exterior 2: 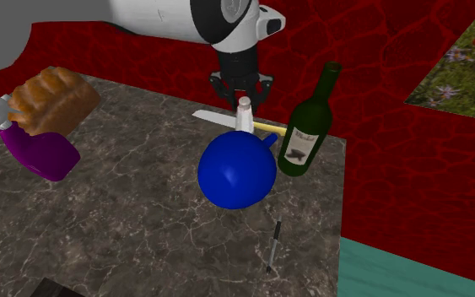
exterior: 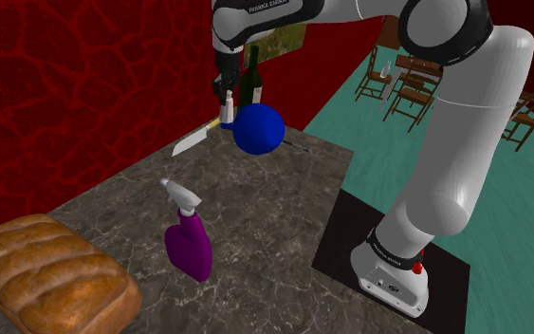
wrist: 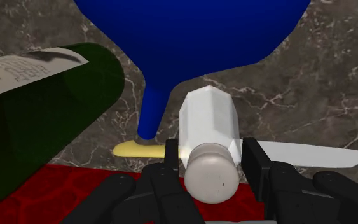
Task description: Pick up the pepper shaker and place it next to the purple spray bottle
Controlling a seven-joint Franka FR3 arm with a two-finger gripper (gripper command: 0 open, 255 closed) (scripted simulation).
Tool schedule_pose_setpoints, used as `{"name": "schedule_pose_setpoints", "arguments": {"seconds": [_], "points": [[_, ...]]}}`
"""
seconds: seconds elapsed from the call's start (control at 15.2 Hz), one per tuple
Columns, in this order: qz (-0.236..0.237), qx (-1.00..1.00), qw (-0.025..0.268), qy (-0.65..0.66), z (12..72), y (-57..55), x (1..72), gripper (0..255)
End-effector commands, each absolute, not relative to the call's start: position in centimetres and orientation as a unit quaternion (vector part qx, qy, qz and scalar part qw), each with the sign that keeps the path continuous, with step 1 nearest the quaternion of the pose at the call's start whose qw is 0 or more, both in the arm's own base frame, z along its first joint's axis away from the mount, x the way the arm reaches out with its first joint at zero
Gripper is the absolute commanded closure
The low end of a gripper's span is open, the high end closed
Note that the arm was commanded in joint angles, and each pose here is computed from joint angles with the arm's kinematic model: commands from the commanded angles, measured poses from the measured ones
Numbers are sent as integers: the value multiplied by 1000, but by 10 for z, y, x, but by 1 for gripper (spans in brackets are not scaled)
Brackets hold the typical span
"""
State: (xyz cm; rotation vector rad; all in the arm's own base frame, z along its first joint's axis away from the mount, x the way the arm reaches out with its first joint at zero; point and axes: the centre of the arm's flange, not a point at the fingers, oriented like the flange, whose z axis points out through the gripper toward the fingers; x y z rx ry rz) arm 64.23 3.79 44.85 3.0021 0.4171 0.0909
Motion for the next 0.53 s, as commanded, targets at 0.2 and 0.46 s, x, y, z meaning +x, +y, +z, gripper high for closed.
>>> {"name": "schedule_pose_setpoints", "arguments": {"seconds": [0.2,0.46], "points": [[30,989,55,137,476,39,642,255],[30,989,55,137,497,39,642,255]]}}
